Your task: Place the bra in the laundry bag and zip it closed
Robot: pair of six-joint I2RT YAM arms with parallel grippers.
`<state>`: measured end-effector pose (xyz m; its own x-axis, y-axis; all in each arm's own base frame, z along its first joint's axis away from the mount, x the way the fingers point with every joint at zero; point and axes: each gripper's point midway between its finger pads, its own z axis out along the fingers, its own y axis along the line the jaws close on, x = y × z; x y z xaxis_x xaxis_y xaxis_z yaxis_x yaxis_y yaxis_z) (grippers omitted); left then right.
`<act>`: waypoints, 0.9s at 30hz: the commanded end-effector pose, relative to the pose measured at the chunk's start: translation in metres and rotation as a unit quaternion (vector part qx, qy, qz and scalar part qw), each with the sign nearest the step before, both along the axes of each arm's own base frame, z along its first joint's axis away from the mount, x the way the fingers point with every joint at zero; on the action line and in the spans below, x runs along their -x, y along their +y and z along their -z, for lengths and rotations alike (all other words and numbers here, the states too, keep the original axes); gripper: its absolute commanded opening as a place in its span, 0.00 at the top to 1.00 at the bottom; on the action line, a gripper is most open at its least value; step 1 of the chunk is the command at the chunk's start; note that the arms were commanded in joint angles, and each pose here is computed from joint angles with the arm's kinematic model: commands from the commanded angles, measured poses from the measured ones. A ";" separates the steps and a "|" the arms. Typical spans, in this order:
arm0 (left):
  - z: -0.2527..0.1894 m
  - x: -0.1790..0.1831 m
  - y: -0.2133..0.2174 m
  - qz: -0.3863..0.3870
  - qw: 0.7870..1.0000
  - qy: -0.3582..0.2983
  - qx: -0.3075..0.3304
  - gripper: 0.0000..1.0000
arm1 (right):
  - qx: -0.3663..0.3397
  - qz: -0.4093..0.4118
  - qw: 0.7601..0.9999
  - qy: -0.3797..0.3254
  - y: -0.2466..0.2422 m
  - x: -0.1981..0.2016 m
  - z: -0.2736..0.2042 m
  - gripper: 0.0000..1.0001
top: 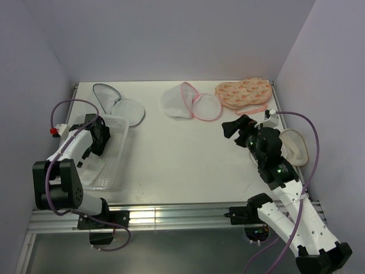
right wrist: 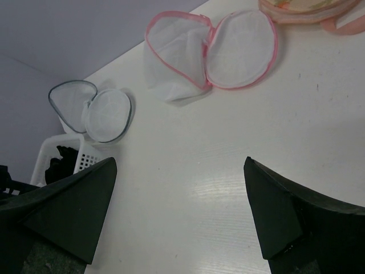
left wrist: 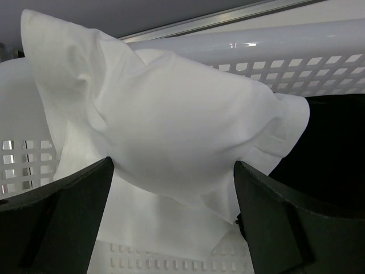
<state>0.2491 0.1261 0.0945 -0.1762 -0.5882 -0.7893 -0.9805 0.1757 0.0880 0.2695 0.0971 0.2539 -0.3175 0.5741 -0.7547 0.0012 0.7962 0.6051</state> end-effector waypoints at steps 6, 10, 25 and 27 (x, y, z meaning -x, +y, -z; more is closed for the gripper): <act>-0.015 -0.011 0.003 -0.017 0.999 -0.032 -0.004 0.25 | -0.011 -0.006 0.999 -0.032 0.001 0.002 -0.021 0.00; -0.013 -0.014 0.000 -0.008 0.999 -0.032 0.007 0.47 | -0.015 -0.013 0.999 -0.032 0.004 0.002 -0.025 0.00; -0.080 -0.020 -0.023 0.109 0.984 -0.134 0.044 1.00 | -0.021 -0.020 0.999 -0.035 0.006 0.004 -0.031 0.00; -0.095 -0.021 -0.025 0.126 0.979 -0.156 0.044 1.00 | -0.021 -0.018 0.999 -0.033 0.006 0.003 -0.029 0.00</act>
<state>0.2612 0.1050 0.1597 -0.0974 -0.6405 -0.7618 -0.9286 0.3338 -0.1619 0.2648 0.1032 0.2571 -0.3352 0.5740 -0.7471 -0.0325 0.7855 0.6181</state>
